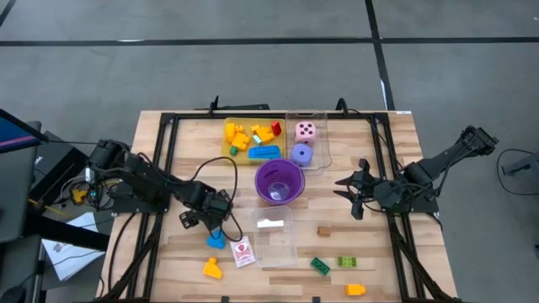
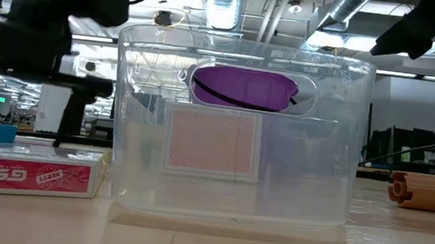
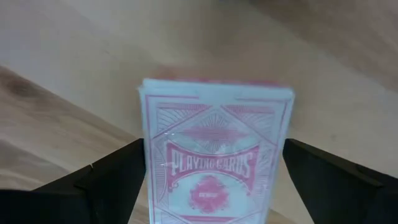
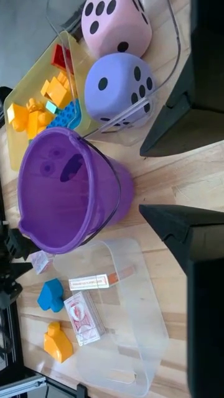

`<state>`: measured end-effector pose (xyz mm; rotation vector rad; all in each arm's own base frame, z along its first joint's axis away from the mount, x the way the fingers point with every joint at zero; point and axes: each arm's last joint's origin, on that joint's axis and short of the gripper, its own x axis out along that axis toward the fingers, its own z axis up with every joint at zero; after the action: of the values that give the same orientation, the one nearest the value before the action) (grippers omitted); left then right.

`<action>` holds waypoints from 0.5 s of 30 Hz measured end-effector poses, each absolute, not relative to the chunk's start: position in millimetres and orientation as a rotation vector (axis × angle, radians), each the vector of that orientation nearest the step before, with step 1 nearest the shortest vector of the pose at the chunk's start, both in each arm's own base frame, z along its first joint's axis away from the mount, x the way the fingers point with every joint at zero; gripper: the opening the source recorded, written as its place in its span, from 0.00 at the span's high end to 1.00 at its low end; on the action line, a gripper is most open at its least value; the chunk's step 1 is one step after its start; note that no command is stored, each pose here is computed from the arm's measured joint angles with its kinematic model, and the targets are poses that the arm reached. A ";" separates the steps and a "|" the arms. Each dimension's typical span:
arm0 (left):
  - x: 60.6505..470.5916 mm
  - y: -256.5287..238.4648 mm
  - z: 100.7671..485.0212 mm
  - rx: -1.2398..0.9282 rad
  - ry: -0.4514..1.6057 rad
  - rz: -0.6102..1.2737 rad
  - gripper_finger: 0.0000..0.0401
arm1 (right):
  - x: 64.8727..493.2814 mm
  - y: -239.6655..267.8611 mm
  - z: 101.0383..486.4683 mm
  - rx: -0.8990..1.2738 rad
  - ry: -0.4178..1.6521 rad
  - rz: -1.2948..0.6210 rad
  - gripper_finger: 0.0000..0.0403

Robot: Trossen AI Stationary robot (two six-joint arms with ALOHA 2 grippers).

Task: Pick & Place Toys
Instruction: Put the pink deck of cards into the bottom transparent bin

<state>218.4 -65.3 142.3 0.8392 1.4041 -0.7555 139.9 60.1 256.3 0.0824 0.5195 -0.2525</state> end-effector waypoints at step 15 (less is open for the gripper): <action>213.5 -61.9 133.2 0.822 1.412 -0.695 0.09 | 139.9 60.1 256.3 0.082 0.519 -0.252 0.68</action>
<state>213.5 -61.9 133.2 0.8216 1.4119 -0.6949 139.9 60.1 256.3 0.0825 0.5191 -0.2524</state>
